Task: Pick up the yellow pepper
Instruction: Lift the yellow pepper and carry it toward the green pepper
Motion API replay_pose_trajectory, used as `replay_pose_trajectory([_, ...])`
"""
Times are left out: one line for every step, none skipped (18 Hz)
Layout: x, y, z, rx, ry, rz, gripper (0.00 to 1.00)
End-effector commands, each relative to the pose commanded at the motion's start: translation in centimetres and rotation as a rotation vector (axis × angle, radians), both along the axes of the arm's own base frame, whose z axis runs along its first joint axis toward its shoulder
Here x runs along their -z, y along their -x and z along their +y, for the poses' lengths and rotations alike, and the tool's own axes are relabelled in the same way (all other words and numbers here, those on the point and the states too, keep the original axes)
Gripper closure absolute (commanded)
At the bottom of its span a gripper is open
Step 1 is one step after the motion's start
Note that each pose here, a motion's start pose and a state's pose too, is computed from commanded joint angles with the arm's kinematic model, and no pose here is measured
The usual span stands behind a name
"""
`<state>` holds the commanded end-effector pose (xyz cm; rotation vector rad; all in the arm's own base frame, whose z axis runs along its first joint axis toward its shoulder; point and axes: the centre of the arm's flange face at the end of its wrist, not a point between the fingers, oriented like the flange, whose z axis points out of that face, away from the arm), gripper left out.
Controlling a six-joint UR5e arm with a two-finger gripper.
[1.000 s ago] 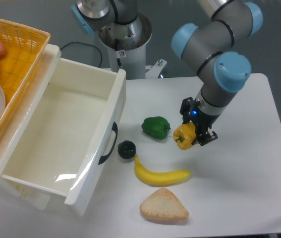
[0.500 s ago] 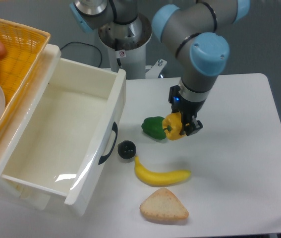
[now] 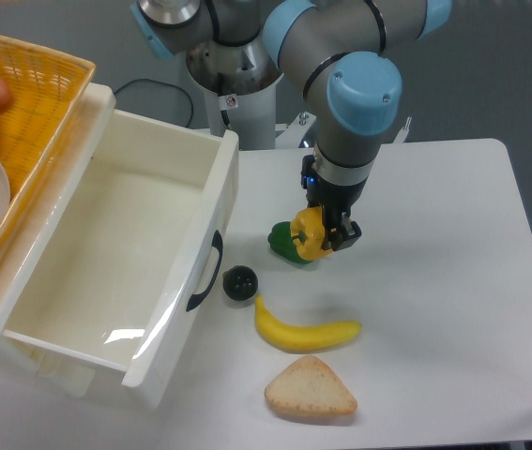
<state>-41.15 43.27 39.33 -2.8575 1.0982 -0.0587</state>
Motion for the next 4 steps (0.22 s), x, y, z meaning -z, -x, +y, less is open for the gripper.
replay_pose_trajectory([-0.01, -0.05, -0.03, 0.000, 0.000, 0.000, 0.92])
replay_pose_trajectory([0.07, -0.03, -0.11, -0.002, 0.000, -0.003, 0.92])
replay_pose_trajectory([0.04, -0.06, -0.15, -0.002, 0.001, -0.001, 0.92])
replay_pose_trajectory([0.13, -0.10, -0.17, -0.002, 0.002, -0.004, 0.92])
